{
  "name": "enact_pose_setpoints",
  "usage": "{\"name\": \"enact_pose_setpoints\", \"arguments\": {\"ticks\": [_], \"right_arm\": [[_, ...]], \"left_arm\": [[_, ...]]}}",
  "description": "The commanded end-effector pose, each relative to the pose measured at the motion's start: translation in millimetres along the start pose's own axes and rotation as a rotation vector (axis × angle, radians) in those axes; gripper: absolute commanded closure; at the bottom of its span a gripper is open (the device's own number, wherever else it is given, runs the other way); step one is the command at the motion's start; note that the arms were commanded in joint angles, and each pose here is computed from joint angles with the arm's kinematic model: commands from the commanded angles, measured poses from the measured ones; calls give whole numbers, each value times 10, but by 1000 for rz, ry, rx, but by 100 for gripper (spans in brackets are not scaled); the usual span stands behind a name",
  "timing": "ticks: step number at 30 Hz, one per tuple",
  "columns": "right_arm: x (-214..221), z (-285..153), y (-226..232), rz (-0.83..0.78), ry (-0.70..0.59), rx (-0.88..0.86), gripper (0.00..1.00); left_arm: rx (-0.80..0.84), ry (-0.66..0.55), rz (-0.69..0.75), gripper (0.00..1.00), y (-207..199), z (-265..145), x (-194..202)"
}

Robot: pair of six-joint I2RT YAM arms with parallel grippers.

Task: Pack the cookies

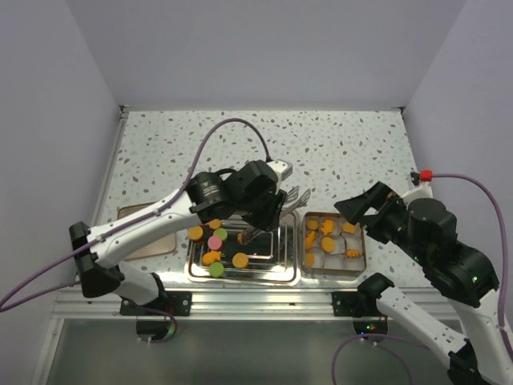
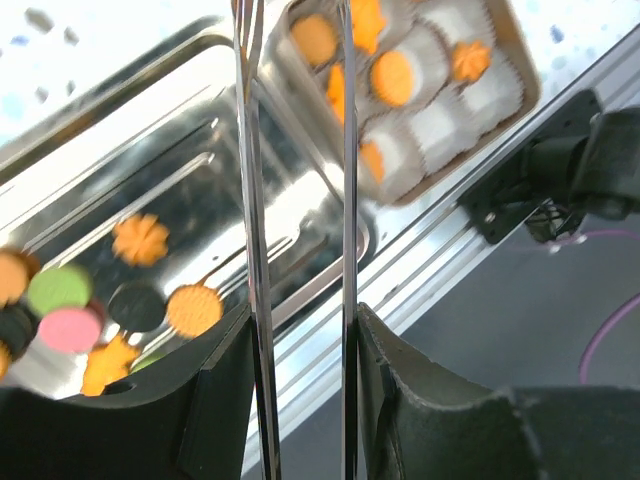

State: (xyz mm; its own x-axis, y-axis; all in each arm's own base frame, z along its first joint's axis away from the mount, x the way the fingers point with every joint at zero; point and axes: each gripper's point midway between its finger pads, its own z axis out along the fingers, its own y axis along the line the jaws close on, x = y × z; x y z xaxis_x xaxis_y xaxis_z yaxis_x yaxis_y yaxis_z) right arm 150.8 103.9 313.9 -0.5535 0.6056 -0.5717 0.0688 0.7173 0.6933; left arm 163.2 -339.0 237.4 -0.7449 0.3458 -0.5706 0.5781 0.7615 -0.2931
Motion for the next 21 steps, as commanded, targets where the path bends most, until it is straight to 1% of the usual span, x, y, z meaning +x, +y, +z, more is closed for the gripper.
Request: {"name": "enact_pose_setpoints", "arguments": {"ticks": [1, 2, 5, 8, 12, 21], "right_arm": [[36, 108, 132, 25, 27, -41, 1], [42, 125, 153, 27, 30, -49, 1], [98, 184, 186, 35, 60, -58, 1], [146, 214, 205, 38, 86, -62, 1], [187, 202, 188, 41, 106, -58, 1], [187, 78, 66, 42, 86, -38, 1]], "left_arm": [[-92, 37, -48, 54, 352, -90, 333], [-110, 53, -56, 54, 446, -113, 475], [-158, 84, -78, 55, 622, -141, 712], [-199, 109, -99, 54, 741, -135, 874], [-257, 137, -119, 53, 863, -113, 1004], [-336, 189, -105, 51, 1022, -119, 1154]]}}
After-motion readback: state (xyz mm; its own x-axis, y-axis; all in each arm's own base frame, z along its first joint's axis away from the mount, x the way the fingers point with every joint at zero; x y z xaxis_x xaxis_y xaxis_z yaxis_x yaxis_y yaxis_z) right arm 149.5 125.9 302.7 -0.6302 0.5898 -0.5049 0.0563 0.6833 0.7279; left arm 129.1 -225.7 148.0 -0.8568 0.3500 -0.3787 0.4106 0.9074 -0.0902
